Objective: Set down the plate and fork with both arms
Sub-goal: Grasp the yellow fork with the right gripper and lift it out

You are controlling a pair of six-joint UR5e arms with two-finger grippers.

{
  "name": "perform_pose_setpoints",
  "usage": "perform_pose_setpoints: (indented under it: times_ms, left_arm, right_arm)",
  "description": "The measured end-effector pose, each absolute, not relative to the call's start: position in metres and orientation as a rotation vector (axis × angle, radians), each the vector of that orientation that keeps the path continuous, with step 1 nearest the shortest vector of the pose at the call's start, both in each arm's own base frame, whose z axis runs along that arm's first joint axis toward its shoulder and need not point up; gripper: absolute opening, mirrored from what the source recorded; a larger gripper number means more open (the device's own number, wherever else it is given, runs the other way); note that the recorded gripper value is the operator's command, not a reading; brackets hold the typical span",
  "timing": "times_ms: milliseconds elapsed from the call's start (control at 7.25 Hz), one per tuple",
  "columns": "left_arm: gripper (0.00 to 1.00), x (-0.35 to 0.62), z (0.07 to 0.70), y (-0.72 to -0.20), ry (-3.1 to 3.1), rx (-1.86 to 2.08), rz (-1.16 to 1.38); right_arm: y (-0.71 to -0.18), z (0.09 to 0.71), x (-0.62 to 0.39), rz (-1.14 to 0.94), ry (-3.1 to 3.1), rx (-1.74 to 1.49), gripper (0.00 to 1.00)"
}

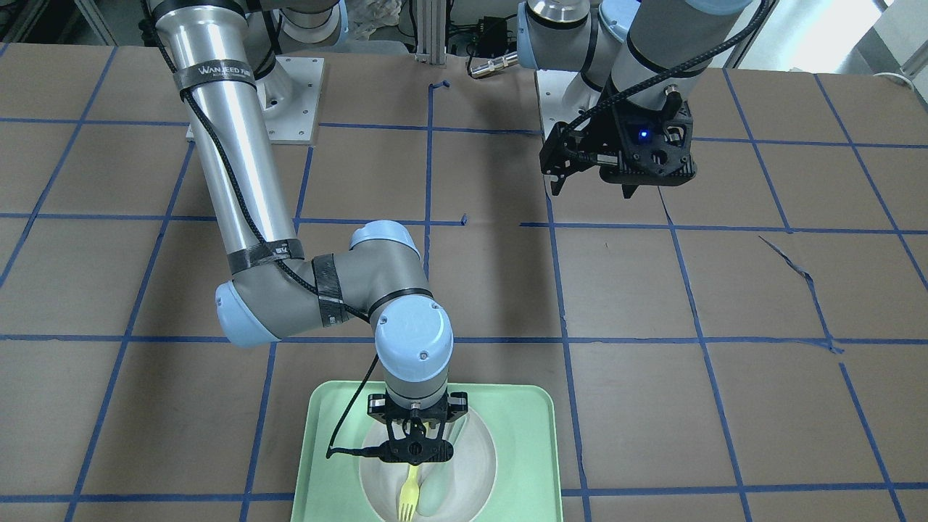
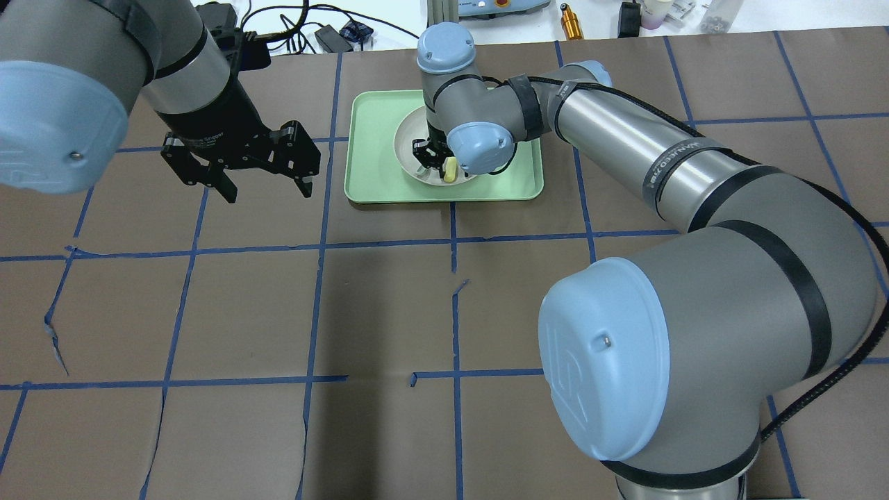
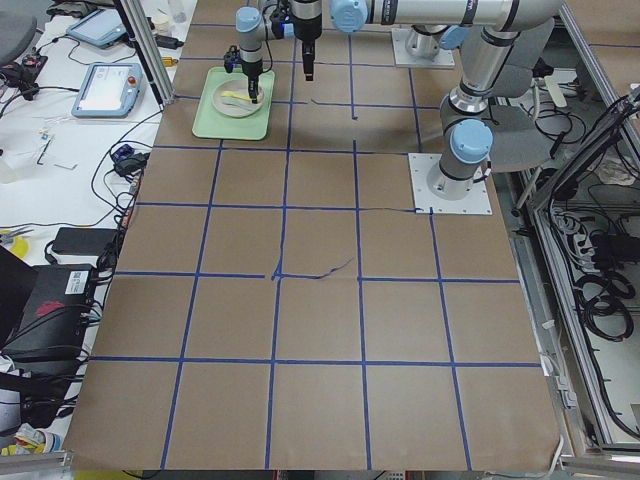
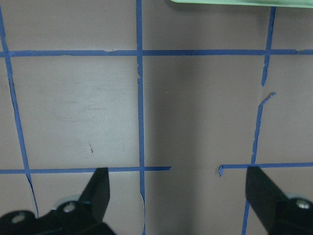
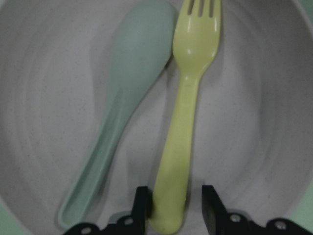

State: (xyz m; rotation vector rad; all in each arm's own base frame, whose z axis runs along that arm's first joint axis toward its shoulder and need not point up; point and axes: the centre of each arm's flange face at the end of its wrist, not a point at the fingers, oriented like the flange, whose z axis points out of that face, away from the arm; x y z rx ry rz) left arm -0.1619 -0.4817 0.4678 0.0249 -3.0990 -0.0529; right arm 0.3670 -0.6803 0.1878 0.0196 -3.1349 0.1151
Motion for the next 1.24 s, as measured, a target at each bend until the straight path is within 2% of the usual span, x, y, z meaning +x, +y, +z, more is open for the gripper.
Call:
perform_pose_setpoints:
  times_ms: [276,828,1241]
  left_arm:
    - [1.00,-0.162,0.468,-0.482,-3.099,0.026,-0.053]
    - [1.00,-0.162,0.468,-0.482,-3.099,0.026,-0.053]
    - [1.00,-0.162,0.467,-0.482,-3.095,0.026,-0.056]
  right_arm:
    - [-0.681,0.191,0.367,0.123,-3.136,0.019,0.13]
    - [-0.679,0.225,0.359,0.173,-3.139,0.049,0.13]
    - [-0.695,0.245,0.290,0.180,-3.113,0.122,0.13]
